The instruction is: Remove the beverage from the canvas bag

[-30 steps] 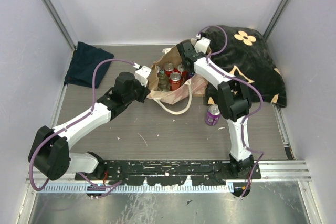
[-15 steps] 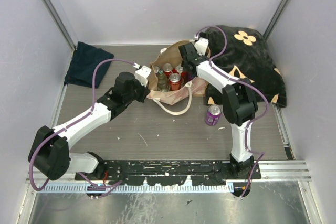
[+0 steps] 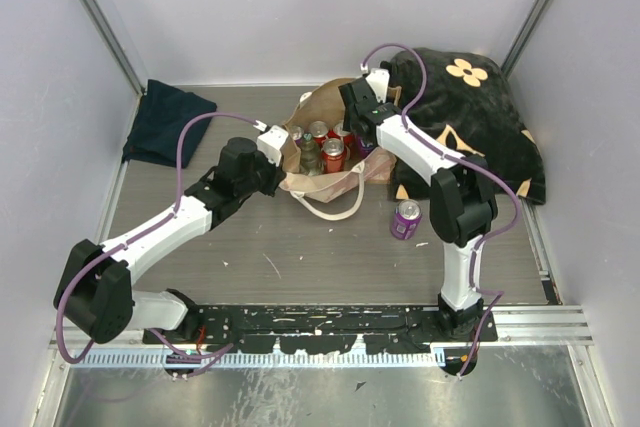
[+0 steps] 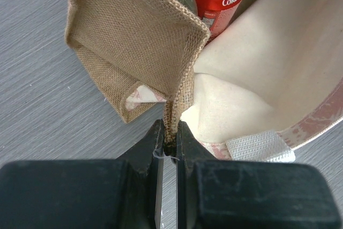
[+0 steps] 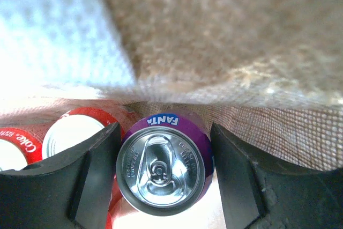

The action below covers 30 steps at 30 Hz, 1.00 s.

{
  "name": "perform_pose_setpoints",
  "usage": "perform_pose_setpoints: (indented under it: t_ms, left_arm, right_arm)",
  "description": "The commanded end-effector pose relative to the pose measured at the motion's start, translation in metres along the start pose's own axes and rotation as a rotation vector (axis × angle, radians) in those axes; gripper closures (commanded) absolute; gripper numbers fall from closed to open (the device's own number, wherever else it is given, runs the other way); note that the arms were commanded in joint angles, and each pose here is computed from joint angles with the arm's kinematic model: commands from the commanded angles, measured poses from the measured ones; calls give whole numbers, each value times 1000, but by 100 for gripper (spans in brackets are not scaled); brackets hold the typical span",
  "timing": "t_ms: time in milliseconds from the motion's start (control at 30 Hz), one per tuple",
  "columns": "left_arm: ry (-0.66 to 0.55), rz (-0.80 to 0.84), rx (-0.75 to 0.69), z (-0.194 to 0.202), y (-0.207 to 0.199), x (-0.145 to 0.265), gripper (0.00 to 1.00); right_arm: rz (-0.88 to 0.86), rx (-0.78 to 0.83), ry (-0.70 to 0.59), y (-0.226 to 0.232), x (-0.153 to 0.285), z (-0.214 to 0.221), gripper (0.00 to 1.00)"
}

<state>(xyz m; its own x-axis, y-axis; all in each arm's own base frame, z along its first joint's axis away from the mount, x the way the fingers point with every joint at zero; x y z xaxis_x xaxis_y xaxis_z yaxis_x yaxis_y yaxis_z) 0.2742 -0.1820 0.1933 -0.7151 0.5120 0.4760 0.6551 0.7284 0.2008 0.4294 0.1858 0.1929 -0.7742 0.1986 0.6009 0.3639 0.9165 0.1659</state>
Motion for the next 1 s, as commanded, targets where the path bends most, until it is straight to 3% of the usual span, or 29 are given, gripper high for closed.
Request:
perform_pose_setpoints:
  t_ms: [0,567,967]
  left_arm:
    - [141,17,-4,33,-5,0,85]
    - [151,16,-8,35,-5,-3,85]
    - [150,17,-9,34,-5,-4,85]
  right_arm:
    - [-62,-52,-163,5,39,-52,99]
    - [-152,-92,-301,5,81,-97,99]
    - [-374,-98,-351,8,151,-119,99]
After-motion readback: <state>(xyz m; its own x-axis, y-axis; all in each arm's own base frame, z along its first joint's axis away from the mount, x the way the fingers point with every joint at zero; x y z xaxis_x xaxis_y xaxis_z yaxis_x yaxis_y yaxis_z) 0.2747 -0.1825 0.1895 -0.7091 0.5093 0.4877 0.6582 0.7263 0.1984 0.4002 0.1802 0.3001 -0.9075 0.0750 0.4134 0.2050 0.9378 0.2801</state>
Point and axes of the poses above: each gripper's point midway between its finger pads, its own x axis back along the fingers, its own y axis along the line the jaws close on, z = x × y, the point moved 8 cm from there along x, back along the fingers, and after that the axes turned 13 degrees about -x, right-handed, at the moved point
